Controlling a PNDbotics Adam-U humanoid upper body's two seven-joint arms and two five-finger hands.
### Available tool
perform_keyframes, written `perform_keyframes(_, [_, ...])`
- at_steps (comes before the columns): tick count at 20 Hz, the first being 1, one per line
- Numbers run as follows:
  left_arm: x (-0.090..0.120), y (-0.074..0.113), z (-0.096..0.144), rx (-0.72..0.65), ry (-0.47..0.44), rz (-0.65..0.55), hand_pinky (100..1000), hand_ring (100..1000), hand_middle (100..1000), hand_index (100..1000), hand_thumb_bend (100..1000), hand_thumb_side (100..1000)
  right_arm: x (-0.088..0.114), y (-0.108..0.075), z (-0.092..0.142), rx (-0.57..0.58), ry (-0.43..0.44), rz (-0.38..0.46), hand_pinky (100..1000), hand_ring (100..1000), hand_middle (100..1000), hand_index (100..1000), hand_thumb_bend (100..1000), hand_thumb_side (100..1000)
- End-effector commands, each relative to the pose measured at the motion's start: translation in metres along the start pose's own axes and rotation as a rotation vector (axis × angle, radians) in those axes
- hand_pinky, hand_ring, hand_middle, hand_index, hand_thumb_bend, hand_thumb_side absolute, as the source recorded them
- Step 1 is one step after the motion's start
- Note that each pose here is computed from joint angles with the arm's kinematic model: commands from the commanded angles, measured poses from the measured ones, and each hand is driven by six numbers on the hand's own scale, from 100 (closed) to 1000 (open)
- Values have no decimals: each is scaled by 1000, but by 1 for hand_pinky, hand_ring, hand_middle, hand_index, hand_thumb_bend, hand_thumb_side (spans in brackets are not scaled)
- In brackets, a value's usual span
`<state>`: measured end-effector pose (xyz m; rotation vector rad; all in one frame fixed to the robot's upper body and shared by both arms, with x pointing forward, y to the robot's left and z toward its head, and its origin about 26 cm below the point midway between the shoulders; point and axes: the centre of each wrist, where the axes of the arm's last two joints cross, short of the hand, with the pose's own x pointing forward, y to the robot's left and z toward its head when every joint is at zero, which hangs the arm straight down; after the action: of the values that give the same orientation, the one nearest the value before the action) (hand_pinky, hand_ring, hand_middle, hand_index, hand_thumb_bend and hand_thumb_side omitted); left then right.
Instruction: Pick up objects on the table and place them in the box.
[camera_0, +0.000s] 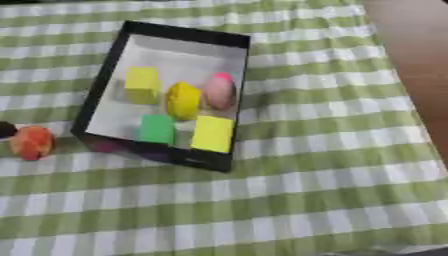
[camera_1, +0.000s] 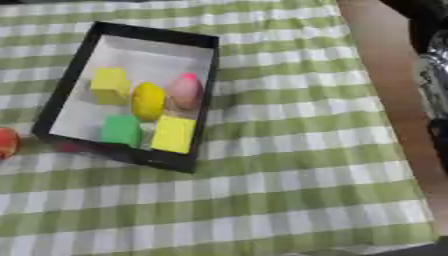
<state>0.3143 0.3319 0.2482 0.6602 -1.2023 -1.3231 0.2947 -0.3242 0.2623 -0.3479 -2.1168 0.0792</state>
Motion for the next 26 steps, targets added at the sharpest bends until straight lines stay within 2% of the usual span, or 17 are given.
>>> perform_keyframes(1, [-3,7,9,16,42,0,825,802,787,860,679,439,10,-2,-3,9,-35,11,918,798,681,775,410,285])
perform_keyframes(6, [-9,-2,3,-7,85,8,829,806,790,859,700,422,10,-2,-2,0,-33,8,918,798,681,775,413,284])
perform_keyframes(14, [-21,-9,-11,-24,146,-30,828,805,788,853,719,347,9,-2,-2,0,-27,7,917,798,680,775,417,284])
perform_keyframes(22, [-33,-16,-28,-30,167,-38,813,791,774,850,692,273,8,-1,-1,0,-22,5,917,797,680,774,422,283])
perform_keyframes(24, [-34,-18,-33,-39,167,-41,806,787,769,842,709,241,8,-1,-1,1,-21,4,917,797,680,774,423,278])
perform_keyframes(26, [-35,-20,-38,-49,166,-43,794,778,759,830,678,227,8,-1,-1,2,-20,3,917,797,680,774,424,283])
